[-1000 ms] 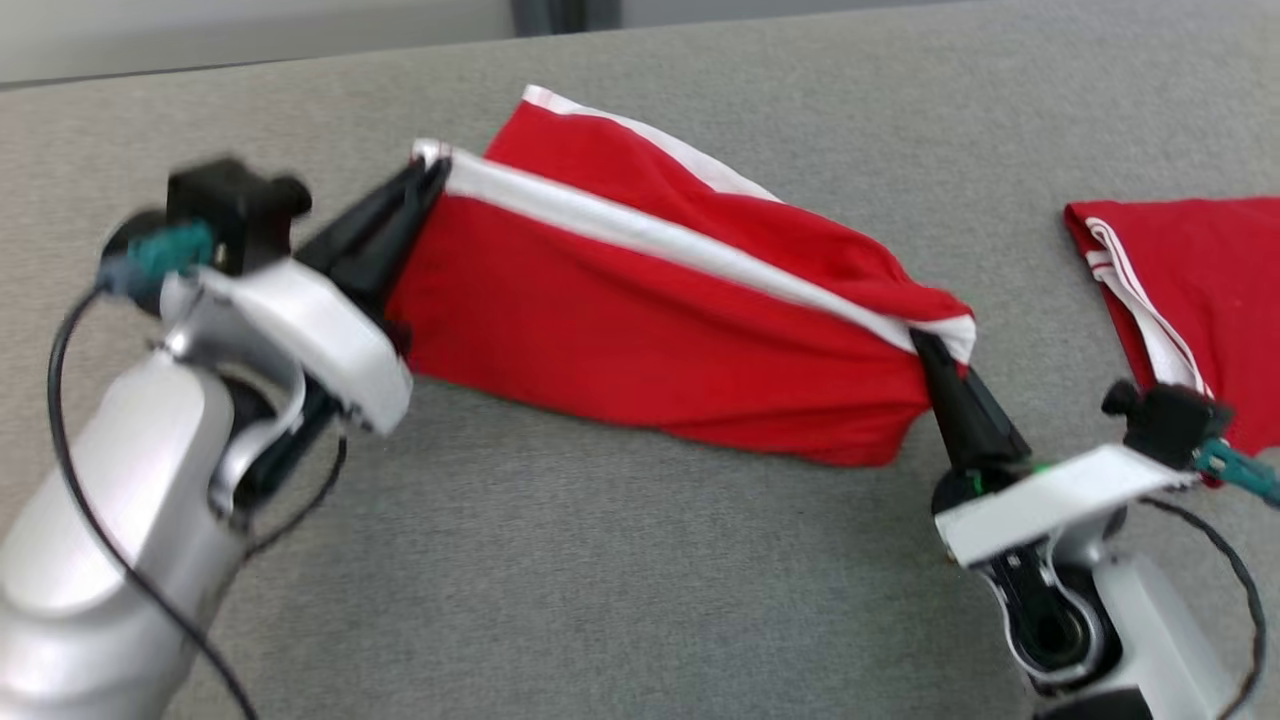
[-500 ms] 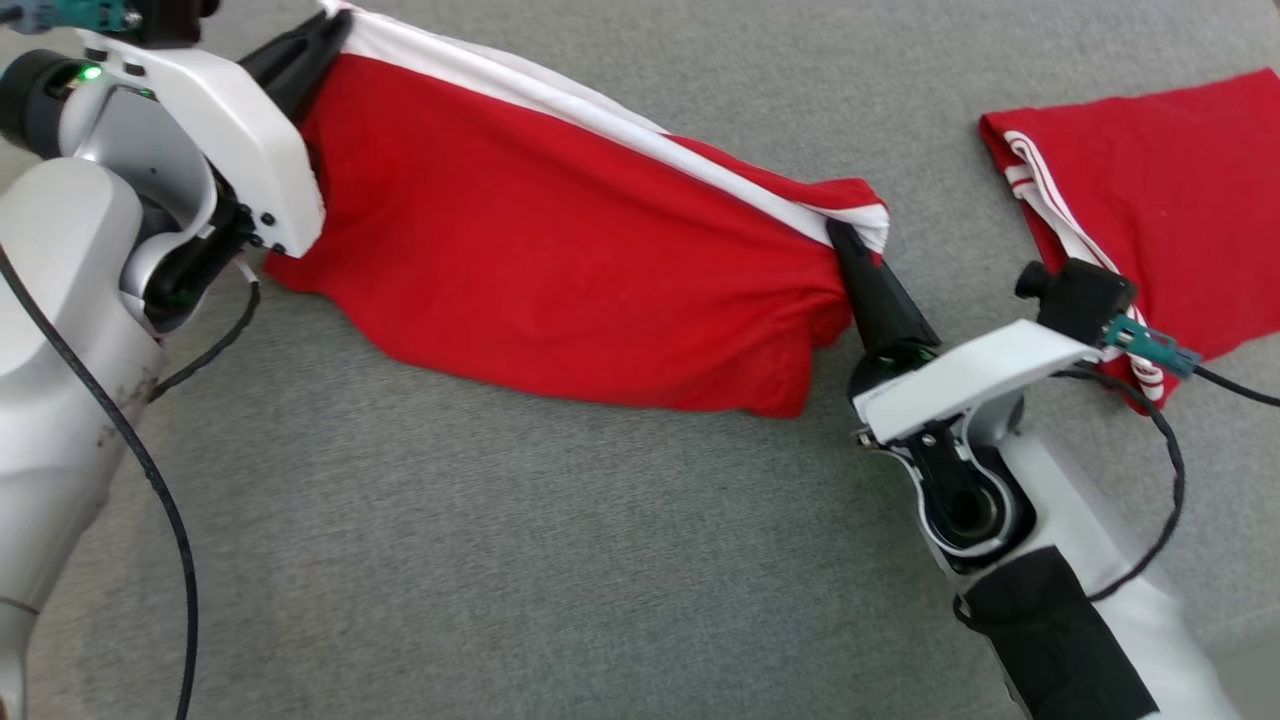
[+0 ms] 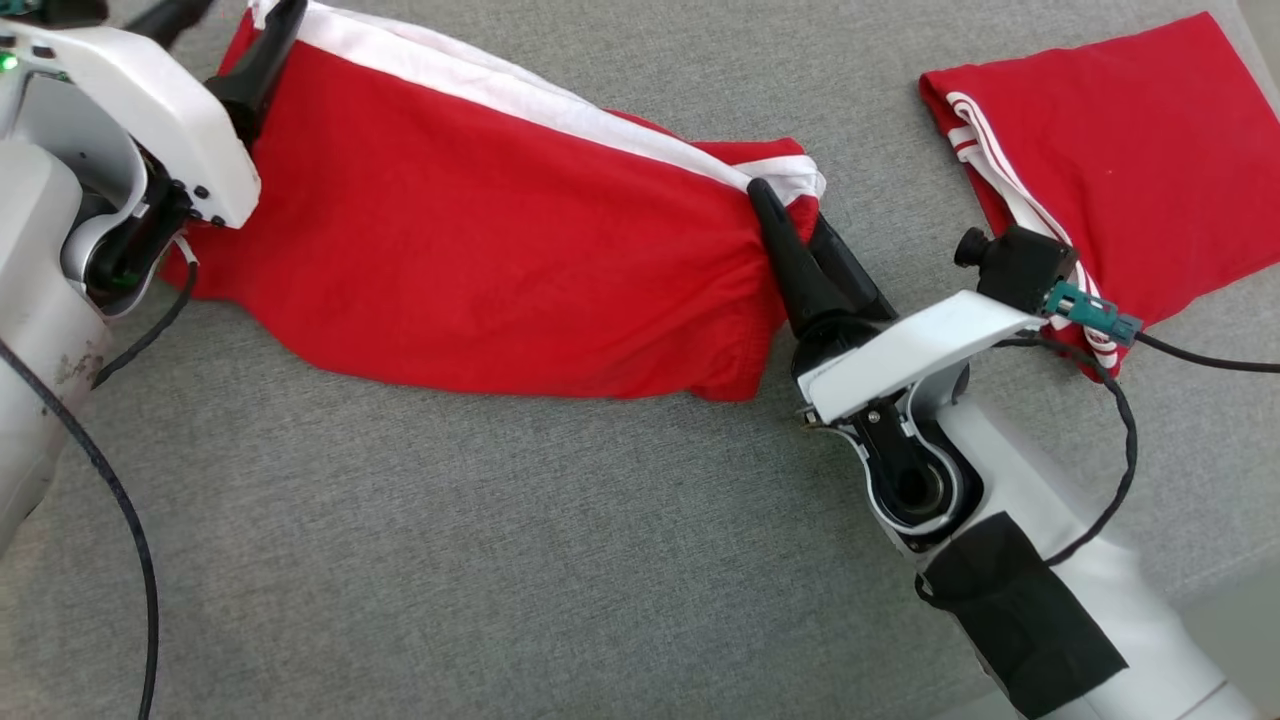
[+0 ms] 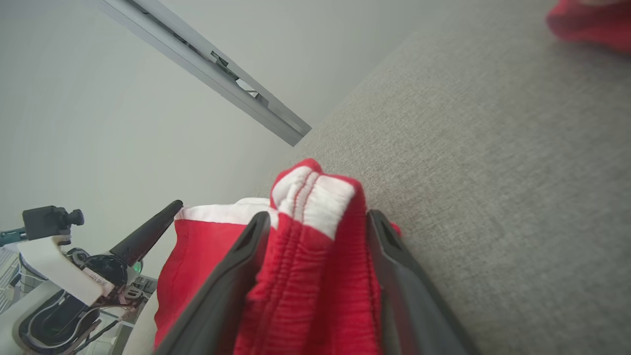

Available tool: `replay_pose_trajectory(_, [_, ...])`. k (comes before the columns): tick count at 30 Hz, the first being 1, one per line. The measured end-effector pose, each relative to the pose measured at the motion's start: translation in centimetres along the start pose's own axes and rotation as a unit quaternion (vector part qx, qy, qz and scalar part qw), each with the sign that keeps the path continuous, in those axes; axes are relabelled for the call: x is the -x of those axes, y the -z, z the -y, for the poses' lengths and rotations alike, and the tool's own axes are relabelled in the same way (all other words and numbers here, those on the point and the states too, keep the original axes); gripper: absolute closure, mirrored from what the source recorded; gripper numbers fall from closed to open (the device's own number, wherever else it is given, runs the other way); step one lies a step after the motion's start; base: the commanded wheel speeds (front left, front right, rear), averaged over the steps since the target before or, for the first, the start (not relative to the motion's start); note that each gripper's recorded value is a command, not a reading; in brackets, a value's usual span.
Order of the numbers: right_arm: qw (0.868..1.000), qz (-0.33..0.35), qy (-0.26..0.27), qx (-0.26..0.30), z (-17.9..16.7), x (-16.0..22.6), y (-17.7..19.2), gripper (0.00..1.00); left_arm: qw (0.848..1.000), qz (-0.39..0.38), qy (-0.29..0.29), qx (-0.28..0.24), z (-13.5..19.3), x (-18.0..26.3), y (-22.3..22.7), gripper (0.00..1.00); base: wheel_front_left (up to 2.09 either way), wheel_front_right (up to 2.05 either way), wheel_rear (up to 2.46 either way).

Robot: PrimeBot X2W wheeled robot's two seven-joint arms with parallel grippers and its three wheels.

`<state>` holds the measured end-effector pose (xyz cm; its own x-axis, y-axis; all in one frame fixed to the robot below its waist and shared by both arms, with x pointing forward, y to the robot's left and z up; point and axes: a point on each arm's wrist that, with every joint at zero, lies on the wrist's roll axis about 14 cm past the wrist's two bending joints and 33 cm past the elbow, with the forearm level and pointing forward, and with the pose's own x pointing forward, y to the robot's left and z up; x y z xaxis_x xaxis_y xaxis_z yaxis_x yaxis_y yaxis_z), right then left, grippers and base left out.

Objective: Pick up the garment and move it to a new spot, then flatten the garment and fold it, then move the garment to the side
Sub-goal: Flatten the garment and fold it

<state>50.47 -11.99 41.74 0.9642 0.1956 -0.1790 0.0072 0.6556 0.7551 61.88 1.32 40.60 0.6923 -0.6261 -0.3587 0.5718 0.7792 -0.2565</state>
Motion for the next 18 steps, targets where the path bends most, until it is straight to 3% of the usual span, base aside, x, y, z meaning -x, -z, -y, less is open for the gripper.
replay_pose_trajectory(5, [0.999, -0.007, -0.008, 0.043, 0.4, 1.2, 0.4, 0.0, 0.997, 0.074, -0.03, -0.008, -1.7, 1.4, -2.4, 0.0, 0.0, 0.0, 0.0])
replay_pose_trajectory(12, [0.993, 0.022, -0.004, 0.114, 1.9, 3.4, -1.9, 0.0, 0.984, 0.15, -0.098, 0.011, -4.5, 5.3, -5.0, 0.0, 0.0, 0.0, 0.0])
replay_pose_trajectory(18, [0.982, 0.089, -0.032, 0.163, -0.3, 4.2, -5.1, 0.0, 0.959, 0.239, -0.152, -0.019, -4.4, 10.9, -8.3, 0.0, 0.0, 0.0, 0.0])
